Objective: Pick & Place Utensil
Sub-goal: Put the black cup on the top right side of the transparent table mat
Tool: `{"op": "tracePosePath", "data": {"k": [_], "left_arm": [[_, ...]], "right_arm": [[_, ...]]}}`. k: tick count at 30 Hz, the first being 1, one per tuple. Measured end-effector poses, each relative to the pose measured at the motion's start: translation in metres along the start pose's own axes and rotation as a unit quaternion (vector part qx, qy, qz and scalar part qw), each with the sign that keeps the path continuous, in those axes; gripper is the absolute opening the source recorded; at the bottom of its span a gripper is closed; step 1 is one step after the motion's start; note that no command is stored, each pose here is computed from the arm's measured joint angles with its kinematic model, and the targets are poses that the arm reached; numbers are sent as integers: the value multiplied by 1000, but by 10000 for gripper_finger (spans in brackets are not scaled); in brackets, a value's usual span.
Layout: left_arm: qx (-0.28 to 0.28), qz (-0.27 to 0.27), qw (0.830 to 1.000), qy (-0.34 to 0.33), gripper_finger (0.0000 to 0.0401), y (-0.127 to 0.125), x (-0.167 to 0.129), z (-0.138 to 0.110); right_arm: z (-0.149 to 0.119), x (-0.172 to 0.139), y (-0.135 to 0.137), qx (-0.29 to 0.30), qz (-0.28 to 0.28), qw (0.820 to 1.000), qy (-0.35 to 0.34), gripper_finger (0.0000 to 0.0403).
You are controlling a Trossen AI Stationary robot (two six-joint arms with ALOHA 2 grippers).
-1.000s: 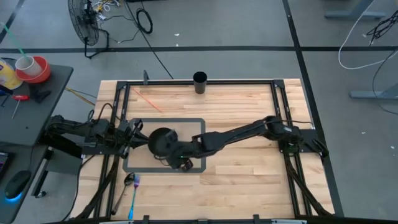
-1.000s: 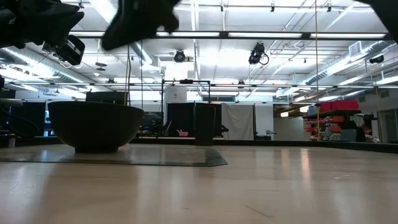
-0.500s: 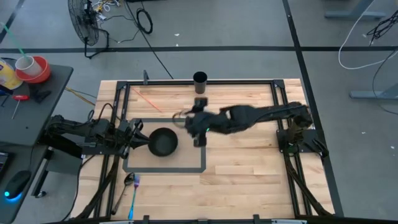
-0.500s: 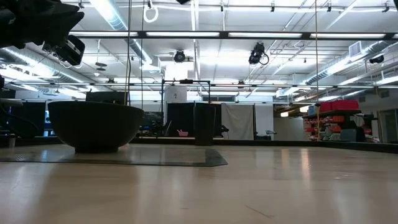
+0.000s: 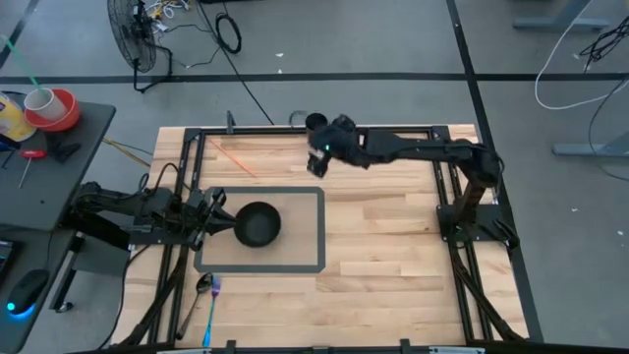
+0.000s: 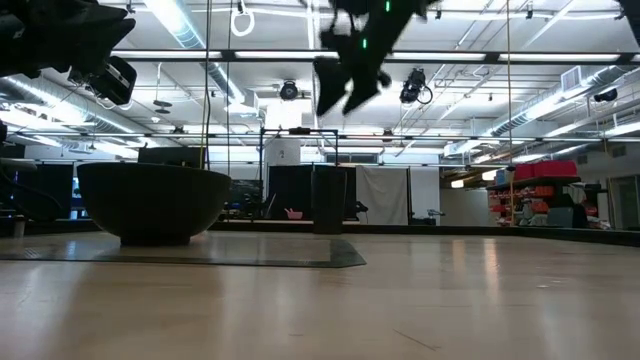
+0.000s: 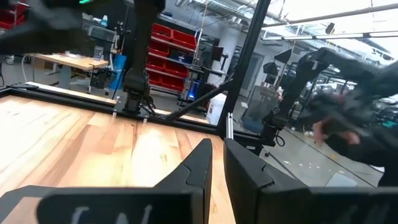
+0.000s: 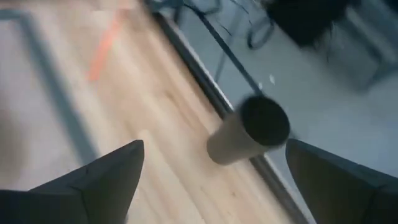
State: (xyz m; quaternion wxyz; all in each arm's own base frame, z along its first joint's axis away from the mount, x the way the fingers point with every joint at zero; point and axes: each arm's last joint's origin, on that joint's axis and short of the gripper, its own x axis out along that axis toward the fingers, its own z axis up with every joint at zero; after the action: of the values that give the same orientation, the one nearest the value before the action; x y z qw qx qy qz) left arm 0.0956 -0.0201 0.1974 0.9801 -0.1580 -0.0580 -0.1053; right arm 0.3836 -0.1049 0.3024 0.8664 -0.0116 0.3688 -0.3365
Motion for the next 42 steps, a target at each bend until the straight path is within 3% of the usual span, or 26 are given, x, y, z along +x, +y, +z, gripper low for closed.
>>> {"op": "tracePosePath", "data": {"k": [5, 12, 15, 21, 25, 42], "left_arm": [[0, 0, 1000, 0, 46, 0, 0, 0], [0, 0, 1000, 0, 46, 0, 0, 0], [0, 0, 1000, 0, 46, 0, 0, 0], [0, 0, 1000, 0, 46, 0, 0, 0], [0, 0, 1000, 0, 46, 0, 0, 0], [0, 0, 1000, 0, 46, 0, 0, 0]], "right_arm": [[-11, 44, -47, 161, 21, 987, -3, 397], [-27, 88, -75, 221, 53, 973, 35, 397], [-30, 95, -82, 218, 45, 974, 40, 397], [-33, 102, -84, 132, 33, 990, 38, 397], [-34, 109, -81, 107, 51, 993, 28, 398], [-33, 121, -84, 131, 52, 990, 7, 398]]}}
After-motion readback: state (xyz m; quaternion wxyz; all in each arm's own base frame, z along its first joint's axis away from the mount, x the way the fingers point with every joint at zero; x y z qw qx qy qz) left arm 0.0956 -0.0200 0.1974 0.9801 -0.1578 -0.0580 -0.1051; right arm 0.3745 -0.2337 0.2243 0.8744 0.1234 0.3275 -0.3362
